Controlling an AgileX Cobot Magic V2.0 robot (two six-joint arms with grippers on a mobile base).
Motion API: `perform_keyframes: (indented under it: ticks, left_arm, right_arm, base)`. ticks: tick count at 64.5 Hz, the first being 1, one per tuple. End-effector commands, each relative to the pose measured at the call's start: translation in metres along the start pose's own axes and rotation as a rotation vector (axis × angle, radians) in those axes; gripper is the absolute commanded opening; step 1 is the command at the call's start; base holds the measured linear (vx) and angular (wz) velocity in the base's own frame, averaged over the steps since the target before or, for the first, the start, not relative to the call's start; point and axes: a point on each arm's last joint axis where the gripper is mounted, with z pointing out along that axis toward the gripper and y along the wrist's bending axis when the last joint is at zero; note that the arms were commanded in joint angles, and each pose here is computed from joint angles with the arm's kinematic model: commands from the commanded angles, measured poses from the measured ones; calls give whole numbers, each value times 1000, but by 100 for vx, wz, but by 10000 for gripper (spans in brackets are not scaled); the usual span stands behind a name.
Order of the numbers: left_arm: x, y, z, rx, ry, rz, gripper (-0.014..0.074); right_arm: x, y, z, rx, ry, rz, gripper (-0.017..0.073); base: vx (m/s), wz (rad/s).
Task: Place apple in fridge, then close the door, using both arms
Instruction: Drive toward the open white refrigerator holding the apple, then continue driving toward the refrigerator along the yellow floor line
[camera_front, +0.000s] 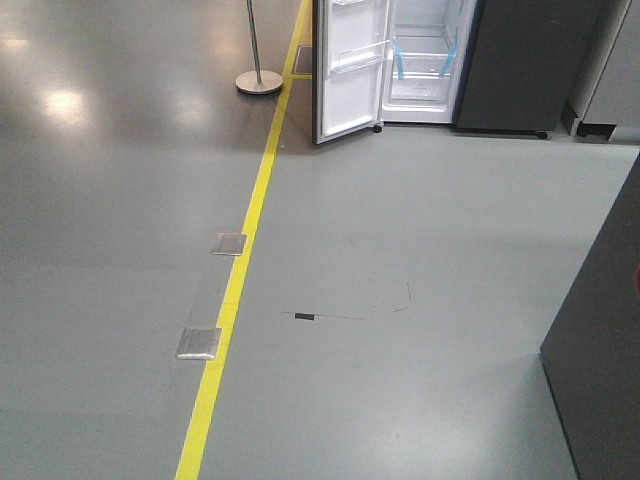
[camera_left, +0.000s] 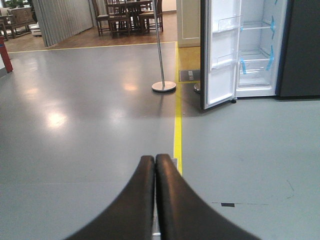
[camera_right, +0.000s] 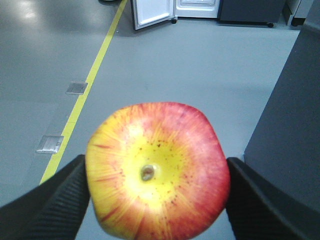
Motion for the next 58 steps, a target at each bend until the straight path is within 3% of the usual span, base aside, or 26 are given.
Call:
perform_keyframes:
  ticks: [1, 58]
  left_arm:
    - [-1, 0, 0, 4, -67, -13, -6]
    - [-1, 0, 0, 4, -67, -13, -6]
  right_arm:
    - [-14, -1, -6, 22, -100, 11, 225]
    - [-14, -1, -6, 22, -100, 11, 225]
  base:
    - [14, -3]
    - [12, -1]
